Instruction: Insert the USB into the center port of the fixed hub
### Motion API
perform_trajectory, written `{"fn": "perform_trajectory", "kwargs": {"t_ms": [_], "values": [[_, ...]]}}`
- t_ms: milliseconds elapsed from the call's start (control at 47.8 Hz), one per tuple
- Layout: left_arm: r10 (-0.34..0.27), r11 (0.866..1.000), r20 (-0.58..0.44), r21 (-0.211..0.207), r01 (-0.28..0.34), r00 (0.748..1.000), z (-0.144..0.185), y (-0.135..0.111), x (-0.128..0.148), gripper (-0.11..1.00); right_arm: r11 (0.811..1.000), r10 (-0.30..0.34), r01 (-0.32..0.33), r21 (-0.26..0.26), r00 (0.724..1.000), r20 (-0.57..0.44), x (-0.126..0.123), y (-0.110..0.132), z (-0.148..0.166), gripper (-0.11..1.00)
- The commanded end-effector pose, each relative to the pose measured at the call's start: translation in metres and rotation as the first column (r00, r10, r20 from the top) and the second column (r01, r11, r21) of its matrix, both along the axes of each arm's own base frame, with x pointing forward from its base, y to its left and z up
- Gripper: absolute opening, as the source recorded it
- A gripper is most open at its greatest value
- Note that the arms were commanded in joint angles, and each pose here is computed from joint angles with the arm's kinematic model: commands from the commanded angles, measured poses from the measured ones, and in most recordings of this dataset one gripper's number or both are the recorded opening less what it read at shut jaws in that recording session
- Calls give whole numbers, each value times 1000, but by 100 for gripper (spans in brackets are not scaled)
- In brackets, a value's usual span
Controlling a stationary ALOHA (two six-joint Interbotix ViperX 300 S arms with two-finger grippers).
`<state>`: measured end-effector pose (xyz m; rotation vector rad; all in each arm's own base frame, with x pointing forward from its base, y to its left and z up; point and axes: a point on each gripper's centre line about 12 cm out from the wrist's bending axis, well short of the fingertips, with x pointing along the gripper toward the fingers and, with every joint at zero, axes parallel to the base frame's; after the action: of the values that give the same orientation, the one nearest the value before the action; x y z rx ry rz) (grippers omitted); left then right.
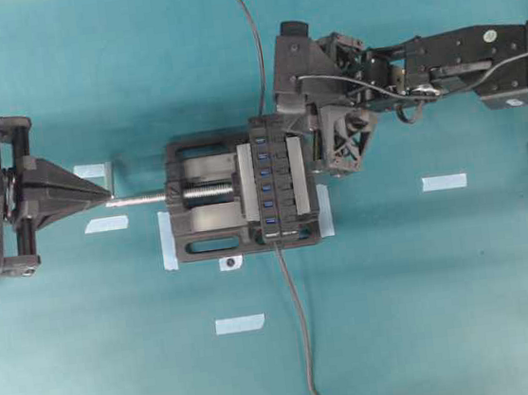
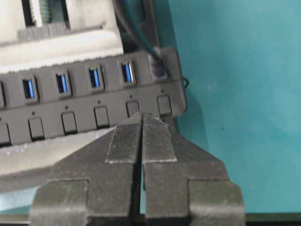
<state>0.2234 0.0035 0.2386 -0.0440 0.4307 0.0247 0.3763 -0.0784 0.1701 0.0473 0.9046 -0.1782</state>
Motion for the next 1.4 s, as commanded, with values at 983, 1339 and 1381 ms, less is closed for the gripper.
{"fn": "perform_trajectory", "kwargs": {"t_ms": [983,1339,1381], "values": [[15,999,22,-29,-15,1000,7,0,1,0,1000,3,-1,-29,995,99,18,-8,7,79],[16,999,14,-31,-15,1000,3,0,-1,0,998,32,-27,-56,995,97,35,-12,3,78],[16,999,14,-31,-15,1000,3,0,-1,0,998,35,-30,-59,995,97,36,-12,4,78]]}}
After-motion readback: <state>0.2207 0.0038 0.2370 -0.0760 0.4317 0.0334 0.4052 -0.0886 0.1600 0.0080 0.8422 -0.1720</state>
